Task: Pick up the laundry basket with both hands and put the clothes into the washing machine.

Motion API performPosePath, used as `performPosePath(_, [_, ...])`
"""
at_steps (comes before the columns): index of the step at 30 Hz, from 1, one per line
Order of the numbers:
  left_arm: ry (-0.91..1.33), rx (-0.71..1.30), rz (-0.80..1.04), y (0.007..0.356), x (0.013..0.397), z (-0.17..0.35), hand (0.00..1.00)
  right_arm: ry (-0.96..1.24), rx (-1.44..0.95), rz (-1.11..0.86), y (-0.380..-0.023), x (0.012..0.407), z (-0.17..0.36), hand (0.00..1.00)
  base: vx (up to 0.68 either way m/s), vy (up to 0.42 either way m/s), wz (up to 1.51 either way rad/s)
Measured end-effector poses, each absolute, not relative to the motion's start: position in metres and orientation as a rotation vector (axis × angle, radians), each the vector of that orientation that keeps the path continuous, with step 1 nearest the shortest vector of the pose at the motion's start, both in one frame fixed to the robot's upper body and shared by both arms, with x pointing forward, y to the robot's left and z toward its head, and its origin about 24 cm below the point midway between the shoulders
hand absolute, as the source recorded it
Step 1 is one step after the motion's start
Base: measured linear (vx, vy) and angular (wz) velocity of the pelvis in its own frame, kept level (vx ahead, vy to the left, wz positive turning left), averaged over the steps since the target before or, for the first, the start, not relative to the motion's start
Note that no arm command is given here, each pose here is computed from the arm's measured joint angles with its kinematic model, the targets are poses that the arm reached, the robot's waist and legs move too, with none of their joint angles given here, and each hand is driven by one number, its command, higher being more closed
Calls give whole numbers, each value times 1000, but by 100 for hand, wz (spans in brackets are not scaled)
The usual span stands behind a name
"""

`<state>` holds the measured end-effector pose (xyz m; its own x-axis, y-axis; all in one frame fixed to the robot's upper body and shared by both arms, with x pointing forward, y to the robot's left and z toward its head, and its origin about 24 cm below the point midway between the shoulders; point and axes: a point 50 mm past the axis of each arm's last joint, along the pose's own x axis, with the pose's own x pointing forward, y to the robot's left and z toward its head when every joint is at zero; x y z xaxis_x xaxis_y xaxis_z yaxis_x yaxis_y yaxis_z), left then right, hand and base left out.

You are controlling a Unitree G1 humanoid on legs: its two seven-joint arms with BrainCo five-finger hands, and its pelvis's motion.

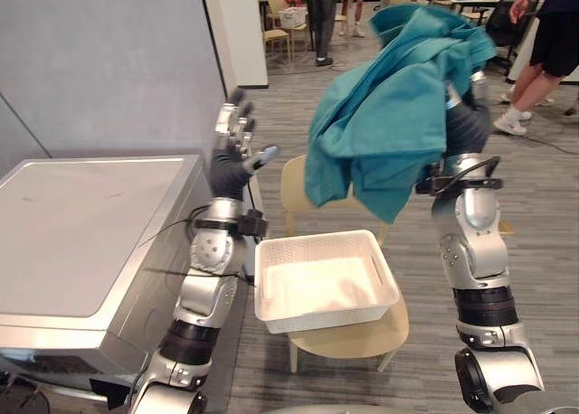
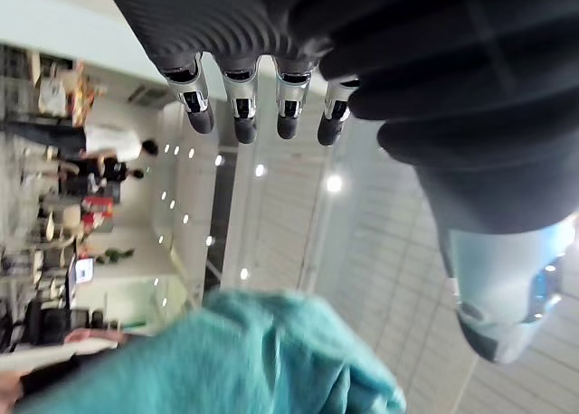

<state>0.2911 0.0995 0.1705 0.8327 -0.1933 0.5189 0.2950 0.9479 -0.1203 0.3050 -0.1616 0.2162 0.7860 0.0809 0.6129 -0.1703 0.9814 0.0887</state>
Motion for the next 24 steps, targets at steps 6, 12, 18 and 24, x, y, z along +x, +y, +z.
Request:
performPosePath(6, [-492, -151, -423, 62, 301, 176, 0, -621, 139, 227, -147, 304, 209, 100, -7, -5, -4])
performPosePath(12, [-464, -191, -531, 42, 299, 178, 0, -626, 142, 255, -142, 298, 208, 100, -10, -3, -3])
performPosePath(18, [-425, -178, -628, 19, 297, 178, 0, -605, 142, 266, -139, 297, 202, 100, -5, -2, 0])
performPosePath(24, [-415, -160, -666, 4, 298, 180, 100, -613, 154, 259, -138, 296, 203, 100, -6, -2, 0])
